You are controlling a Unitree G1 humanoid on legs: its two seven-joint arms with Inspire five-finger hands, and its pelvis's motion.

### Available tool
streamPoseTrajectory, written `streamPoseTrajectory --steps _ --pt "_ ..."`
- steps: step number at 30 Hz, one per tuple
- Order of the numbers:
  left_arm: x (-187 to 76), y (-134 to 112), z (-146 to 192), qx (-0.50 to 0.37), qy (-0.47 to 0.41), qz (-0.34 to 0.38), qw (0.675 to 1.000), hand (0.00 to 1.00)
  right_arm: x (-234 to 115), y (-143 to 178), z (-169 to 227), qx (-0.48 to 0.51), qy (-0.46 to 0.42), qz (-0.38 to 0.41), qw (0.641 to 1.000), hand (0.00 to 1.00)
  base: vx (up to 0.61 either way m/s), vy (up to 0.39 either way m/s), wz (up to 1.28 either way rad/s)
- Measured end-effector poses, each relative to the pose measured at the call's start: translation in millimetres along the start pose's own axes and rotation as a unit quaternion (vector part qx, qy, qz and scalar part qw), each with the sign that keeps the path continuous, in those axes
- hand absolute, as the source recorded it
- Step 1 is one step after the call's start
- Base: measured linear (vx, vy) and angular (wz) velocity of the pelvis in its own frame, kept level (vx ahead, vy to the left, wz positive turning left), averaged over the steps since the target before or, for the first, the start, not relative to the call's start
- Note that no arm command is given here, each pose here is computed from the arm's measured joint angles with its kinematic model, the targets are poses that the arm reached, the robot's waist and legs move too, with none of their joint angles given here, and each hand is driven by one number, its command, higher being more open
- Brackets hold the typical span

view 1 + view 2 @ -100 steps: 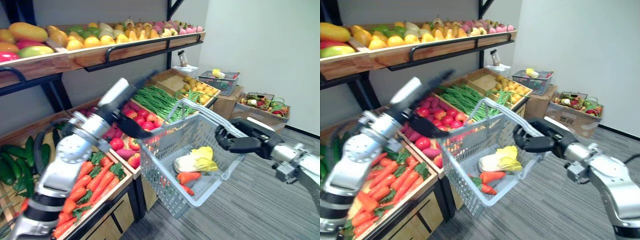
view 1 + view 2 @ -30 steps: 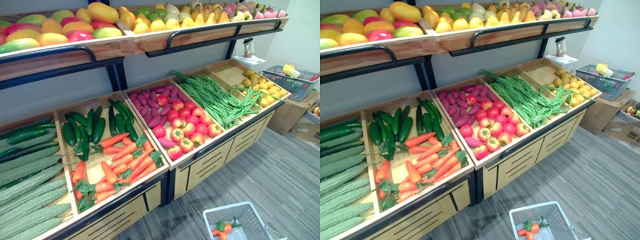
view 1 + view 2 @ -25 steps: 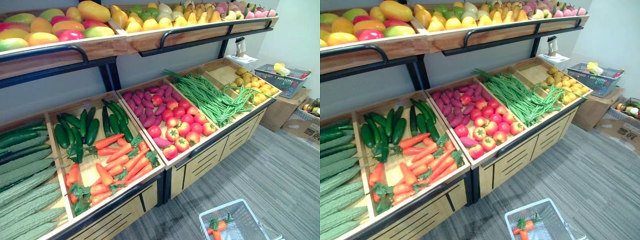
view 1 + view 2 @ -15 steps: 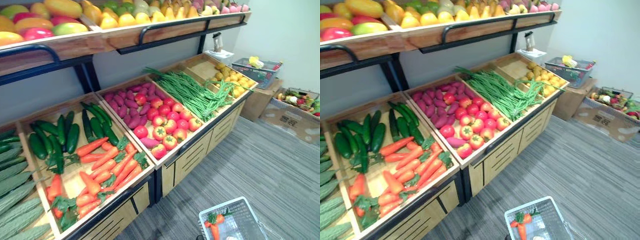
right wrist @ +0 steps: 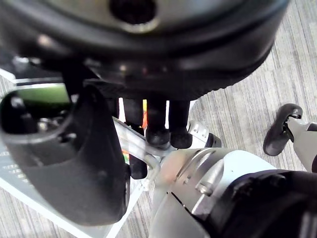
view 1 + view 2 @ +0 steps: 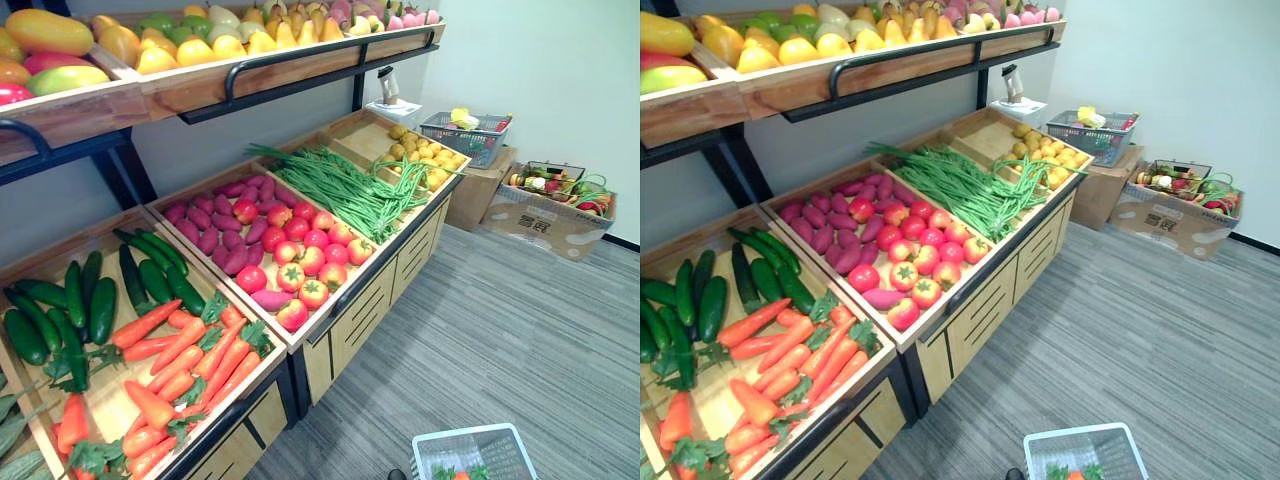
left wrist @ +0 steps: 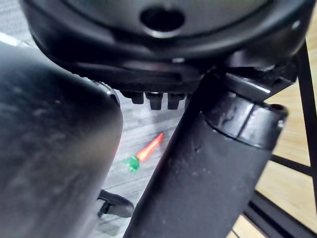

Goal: Pick vegetable in the basket

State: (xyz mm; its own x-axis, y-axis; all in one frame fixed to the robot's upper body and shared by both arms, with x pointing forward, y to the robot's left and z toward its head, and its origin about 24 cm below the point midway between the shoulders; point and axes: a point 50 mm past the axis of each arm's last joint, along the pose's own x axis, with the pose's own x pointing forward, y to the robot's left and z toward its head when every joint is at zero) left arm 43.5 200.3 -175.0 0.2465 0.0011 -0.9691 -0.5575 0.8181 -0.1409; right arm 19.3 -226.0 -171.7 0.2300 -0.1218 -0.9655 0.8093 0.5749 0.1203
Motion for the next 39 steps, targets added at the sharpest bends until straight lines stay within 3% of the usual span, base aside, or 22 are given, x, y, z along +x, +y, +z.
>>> streamPoseTrajectory --steps 6,16,28,32,36,39 --pt "-0.3 3.6 2.5 0.043 0.003 0.017 0.999 1.00 -4.4 -10.5 -22.1 0.020 0.014 -0.013 1.000 0.00 -0.04 -0.033 -0.52" --pt "-4.2 19.6 19.2 -0.006 -0.030 0.041 0.999 1.00 -4.2 -10.8 -23.3 0.014 0.027 -0.012 0.999 0.00 0.01 -0.002 -0.90" --pt "0.5 -8.6 43.6 0.089 -0.048 0.002 0.995 1.00 -7.2 -18.1 -39.4 0.050 0.055 -0.035 0.997 0.00 -0.02 -0.019 -0.12" --pt "-1.4 -5.8 54.7 0.080 -0.076 0.012 0.994 1.00 -7.7 -20.5 -32.6 0.032 0.044 -0.030 0.998 0.00 0.03 -0.081 -0.10" --pt "-1.7 -0.7 34.9 -0.007 -0.072 0.007 0.997 1.00 -3.2 -14.1 5.6 -0.046 0.020 -0.018 0.999 0.00 0.02 -0.020 -1.10" --pt "-3.0 1.0 29.2 -0.038 -0.088 -0.001 0.995 1.00 -1.3 -3.0 10.5 -0.082 0.021 0.002 0.996 0.00 0.01 0.082 -1.00"
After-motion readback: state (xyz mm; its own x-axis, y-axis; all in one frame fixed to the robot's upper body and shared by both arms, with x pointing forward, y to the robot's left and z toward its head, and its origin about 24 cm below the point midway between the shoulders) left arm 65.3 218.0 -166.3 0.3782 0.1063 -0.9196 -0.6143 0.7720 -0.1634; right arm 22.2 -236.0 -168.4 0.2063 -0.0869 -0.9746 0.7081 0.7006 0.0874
